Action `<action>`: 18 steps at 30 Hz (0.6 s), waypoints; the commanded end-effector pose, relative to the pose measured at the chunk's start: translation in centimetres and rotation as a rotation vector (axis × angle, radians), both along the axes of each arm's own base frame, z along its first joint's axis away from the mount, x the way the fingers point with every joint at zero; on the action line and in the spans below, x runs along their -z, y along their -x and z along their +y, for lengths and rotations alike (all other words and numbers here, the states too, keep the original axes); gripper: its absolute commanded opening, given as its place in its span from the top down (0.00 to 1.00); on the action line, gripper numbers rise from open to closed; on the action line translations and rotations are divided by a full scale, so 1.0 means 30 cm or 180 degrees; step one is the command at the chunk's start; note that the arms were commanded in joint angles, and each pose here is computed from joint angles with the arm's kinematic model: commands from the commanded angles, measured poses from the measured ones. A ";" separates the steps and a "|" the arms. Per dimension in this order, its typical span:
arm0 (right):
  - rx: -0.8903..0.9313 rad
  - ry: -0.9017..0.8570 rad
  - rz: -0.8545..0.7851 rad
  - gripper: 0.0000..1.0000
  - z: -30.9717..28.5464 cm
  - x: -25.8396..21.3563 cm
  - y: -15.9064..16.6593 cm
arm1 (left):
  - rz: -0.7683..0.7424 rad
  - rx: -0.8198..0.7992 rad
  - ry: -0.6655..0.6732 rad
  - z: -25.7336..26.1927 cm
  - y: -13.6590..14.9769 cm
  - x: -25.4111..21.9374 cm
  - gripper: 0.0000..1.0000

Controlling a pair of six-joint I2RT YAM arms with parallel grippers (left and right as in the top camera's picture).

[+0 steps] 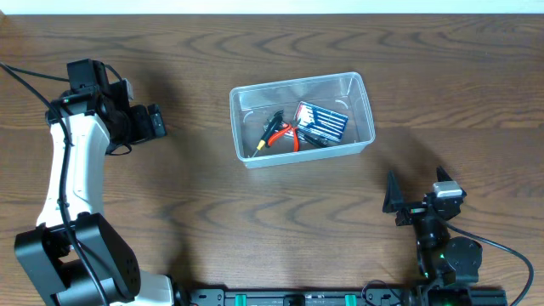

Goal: Pack container

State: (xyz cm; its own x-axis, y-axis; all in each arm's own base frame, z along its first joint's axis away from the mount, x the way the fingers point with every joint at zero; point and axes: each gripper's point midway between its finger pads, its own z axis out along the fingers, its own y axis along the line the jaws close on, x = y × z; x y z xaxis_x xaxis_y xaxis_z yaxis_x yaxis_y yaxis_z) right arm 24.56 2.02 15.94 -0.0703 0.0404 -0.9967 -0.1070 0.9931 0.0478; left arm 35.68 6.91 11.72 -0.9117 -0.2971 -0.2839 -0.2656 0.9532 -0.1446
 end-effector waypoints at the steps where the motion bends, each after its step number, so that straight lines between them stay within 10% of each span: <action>1: 0.0020 -0.0003 0.0003 0.01 -0.002 0.003 0.001 | -0.0001 0.0046 0.0013 0.000 0.000 0.003 0.02; 18: 0.0019 -0.0003 0.0003 0.01 -0.001 0.003 0.001 | -0.1013 0.0222 -0.0235 -0.078 0.051 -0.364 0.02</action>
State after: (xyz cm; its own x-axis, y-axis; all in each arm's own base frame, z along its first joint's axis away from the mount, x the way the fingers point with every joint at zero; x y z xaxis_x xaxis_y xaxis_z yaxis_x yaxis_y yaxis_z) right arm 24.56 2.01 15.92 -0.0710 0.0400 -0.9967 -0.1066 0.9932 0.0474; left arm 34.82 5.73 19.48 -0.8322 -0.2524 -0.4937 -0.2078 0.9675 -0.1444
